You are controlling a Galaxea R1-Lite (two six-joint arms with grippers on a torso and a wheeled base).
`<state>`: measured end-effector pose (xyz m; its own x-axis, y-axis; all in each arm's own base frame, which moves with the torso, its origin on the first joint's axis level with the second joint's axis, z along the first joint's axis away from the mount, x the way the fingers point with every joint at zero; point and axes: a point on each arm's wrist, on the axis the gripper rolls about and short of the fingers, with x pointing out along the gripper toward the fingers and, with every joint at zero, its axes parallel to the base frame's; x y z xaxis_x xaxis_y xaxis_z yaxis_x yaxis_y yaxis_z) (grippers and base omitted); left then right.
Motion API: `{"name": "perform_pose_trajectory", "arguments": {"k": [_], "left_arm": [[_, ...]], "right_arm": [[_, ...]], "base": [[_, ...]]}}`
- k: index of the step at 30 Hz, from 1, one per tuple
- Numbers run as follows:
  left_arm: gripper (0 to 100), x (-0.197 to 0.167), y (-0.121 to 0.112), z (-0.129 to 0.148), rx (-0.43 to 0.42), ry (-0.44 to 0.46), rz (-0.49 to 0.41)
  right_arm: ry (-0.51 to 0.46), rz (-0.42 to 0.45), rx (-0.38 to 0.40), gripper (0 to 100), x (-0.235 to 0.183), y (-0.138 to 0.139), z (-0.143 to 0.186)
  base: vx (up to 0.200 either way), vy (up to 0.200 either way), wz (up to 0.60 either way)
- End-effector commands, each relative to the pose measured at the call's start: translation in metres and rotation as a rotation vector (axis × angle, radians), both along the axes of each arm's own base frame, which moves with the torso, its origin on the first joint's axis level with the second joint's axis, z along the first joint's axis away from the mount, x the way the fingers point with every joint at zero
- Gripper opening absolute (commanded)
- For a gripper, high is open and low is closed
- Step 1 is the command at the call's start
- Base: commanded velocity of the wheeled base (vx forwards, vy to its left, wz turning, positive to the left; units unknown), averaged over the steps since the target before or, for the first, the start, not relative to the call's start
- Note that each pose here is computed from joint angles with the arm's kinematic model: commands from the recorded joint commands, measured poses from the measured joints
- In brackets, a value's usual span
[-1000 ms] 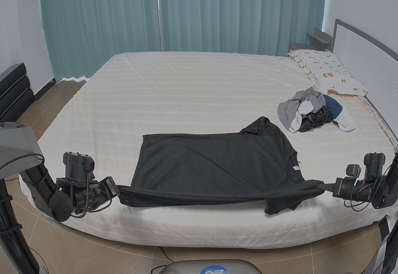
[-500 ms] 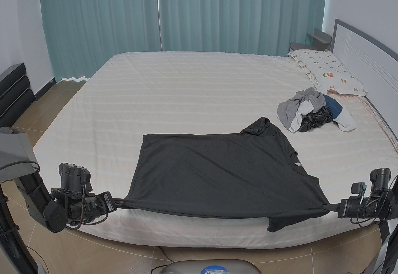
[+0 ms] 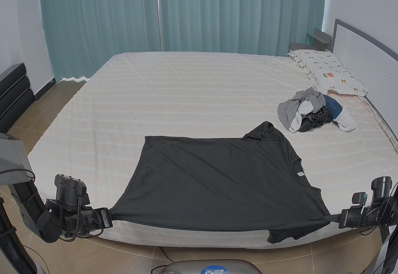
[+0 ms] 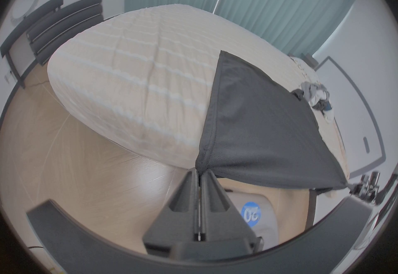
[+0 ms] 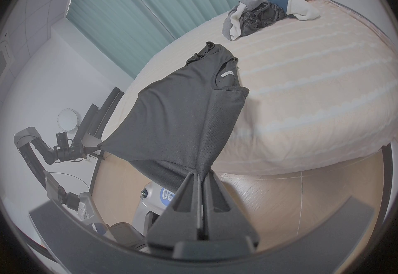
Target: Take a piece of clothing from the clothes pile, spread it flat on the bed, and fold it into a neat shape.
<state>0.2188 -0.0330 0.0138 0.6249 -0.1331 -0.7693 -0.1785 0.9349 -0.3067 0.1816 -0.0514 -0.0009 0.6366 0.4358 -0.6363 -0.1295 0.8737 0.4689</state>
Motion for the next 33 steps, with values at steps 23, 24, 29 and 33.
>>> {"name": "perform_pose_trajectory", "arguments": {"k": [23, 24, 29, 33], "left_arm": [[0, 0.084, -0.01, 0.017, -0.187, -0.167, 0.155], [0, 0.087, -0.011, 0.017, -0.201, -0.17, 0.166], [0, 0.104, -0.014, 0.011, -0.244, -0.147, 0.205], [0, 0.115, -0.015, 0.003, -0.243, -0.123, 0.214]], "right_arm": [[-0.086, -0.045, 0.002, 0, 0.101, 0.015, 0.038], [-0.079, -0.047, 0.002, 0, 0.106, 0.014, 0.039], [-0.041, -0.069, 0.049, 0, 0.128, 0.017, 0.047], [-0.011, -0.075, 0.067, 0, 0.142, 0.02, 0.047]], "base": [[0.0, 0.0, 0.0], [0.0, 0.0, 0.0], [0.0, 0.0, 0.0], [0.0, 0.0, 0.0]]}}
